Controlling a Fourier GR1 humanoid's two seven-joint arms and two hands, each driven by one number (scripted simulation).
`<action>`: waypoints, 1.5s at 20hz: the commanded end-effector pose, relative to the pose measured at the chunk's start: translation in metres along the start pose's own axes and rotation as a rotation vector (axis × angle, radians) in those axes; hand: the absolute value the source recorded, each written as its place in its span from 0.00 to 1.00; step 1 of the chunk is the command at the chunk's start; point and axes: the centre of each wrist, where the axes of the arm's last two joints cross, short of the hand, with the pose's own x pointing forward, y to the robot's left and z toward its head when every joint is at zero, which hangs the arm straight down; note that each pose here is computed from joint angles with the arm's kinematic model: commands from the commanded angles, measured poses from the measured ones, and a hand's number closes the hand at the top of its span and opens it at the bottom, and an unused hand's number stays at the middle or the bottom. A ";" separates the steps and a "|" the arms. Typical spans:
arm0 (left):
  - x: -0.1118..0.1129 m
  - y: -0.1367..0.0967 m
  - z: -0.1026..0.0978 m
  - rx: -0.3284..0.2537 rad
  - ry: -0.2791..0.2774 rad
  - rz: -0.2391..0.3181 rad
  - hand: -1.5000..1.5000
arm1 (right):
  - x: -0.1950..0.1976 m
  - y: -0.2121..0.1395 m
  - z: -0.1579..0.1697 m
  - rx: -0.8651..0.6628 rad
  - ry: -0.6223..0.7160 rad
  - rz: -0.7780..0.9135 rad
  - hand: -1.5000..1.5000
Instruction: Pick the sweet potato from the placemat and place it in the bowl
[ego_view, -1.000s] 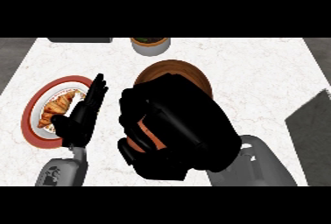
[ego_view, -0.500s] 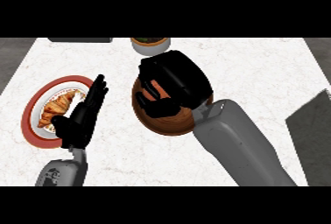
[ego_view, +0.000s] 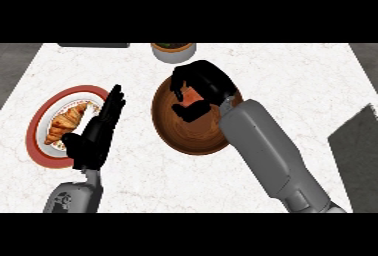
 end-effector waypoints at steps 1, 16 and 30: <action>0.000 0.000 0.002 0.008 0.012 0.007 0.50 | -0.038 0.012 0.012 0.129 -0.004 -0.128 0.00; -0.004 0.019 -0.002 0.021 0.011 -0.011 0.50 | -0.050 -0.050 0.005 -0.128 -0.165 -0.512 0.00; 0.014 0.000 -0.001 0.021 -0.005 0.002 0.50 | -0.122 -0.087 0.055 -0.040 -0.125 -0.760 0.00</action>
